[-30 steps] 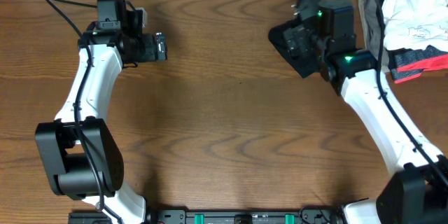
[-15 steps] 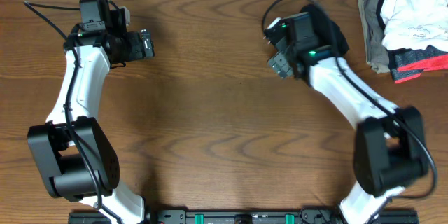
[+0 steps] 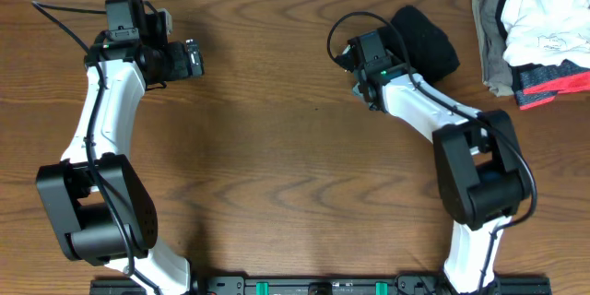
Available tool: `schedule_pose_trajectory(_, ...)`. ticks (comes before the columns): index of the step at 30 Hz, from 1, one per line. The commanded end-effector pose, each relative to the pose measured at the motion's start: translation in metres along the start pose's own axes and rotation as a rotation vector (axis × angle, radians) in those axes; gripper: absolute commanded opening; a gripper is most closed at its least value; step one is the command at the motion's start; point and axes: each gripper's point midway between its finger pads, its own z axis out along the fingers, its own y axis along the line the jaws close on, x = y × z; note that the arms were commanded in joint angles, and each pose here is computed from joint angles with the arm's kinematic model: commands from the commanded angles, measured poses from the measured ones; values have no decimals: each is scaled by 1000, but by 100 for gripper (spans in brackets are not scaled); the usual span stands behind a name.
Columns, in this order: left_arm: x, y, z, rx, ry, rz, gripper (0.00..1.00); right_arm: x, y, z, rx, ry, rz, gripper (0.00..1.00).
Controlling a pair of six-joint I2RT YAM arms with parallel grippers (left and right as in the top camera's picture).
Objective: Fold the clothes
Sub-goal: 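Lift the black bundle and carry it rightward toward the clothes stack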
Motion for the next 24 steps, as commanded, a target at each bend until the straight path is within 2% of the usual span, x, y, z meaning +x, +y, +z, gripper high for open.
schedule_pose_trajectory(1, 4, 2, -1, -7, 6, -16, 98, -1, -15, 3, 87, 25, -1, 69)
schedule_pose_trajectory(6, 7, 3, -1, -8, 21, -19, 98, 3, -15, 10, 86, 35, 4, 66)
schedule_pose_trajectory(14, 11, 3, -1, -10, 35, -22, 98, 20, -3, 23, 45, 95, -52, 69)
schedule_pose_trajectory(17, 11, 3, -1, -10, 35, -22, 98, 18, 1, 24, 24, 84, -43, 65)
schedule_pose_trajectory(18, 11, 3, -1, -10, 35, -22, 98, 18, 1, 24, 20, 82, -33, 54)
schedule_pose_trajectory(19, 11, 3, -1, -10, 35, -22, 98, 19, 2, 25, 16, 85, -25, 32)
schedule_pose_trajectory(20, 11, 3, -1, -10, 35, -22, 98, 20, 3, 26, 11, 87, -18, 15)
schedule_pose_trajectory(21, 11, 3, -1, -10, 35, -22, 98, 22, 3, 27, 10, 91, -4, 4)
schedule_pose_trajectory(24, 11, 3, -1, -10, 35, -22, 98, 25, 0, 29, 14, 97, 66, 1)
